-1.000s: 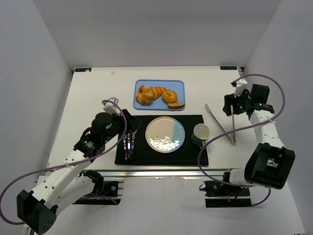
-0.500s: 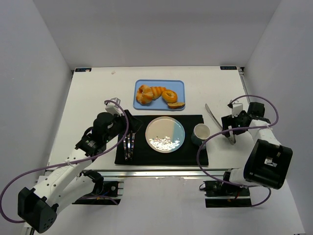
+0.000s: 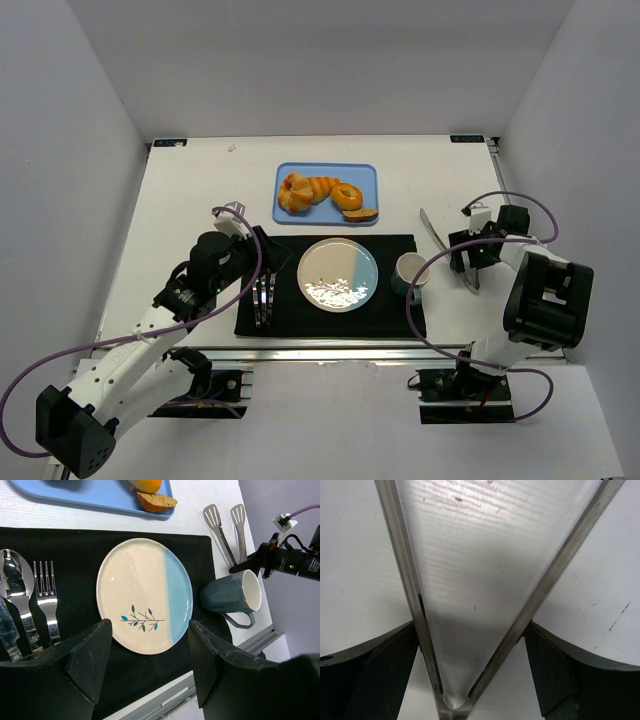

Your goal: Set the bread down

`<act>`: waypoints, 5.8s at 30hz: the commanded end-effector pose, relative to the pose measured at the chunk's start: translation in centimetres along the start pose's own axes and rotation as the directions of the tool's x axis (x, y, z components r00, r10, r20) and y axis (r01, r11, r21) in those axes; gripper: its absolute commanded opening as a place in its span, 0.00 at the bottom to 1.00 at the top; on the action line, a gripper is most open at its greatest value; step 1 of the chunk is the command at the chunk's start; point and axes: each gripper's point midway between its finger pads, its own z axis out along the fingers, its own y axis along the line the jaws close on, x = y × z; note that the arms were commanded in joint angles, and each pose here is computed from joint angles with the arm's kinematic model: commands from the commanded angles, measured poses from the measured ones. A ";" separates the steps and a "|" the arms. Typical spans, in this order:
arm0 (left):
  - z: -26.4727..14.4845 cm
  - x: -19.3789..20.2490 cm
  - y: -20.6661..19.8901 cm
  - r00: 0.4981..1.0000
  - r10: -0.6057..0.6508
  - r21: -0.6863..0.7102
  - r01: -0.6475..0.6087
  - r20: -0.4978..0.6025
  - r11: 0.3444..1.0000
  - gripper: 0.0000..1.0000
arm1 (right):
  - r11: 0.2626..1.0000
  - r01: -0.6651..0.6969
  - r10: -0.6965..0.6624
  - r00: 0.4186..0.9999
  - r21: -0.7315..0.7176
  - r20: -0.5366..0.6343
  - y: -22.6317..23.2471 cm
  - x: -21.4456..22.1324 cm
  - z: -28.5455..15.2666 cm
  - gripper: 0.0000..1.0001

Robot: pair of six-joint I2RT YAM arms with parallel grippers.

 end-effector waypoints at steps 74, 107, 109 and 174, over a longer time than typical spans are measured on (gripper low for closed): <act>-4.4 -3.1 0.7 0.990 -0.035 -0.104 0.049 0.134 0.993 0.72 | 0.884 0.300 -0.157 0.913 -0.358 0.376 28.0 -27.5 -0.4 0.54; -5.3 -3.8 0.3 0.985 -0.045 -0.087 0.060 0.168 0.994 0.72 | 0.805 0.170 0.052 0.934 -0.569 0.352 28.7 -27.1 -5.7 0.00; -5.3 -3.9 0.3 0.984 -0.045 -0.087 0.060 0.170 0.994 0.72 | 0.773 0.175 0.071 0.931 -0.610 0.358 28.4 -27.2 -7.0 0.00; -4.1 -3.4 0.1 0.985 -0.031 -0.047 0.039 0.170 0.998 0.72 | 0.964 -0.233 0.184 0.934 0.129 0.307 -1.7 -10.3 -9.1 0.00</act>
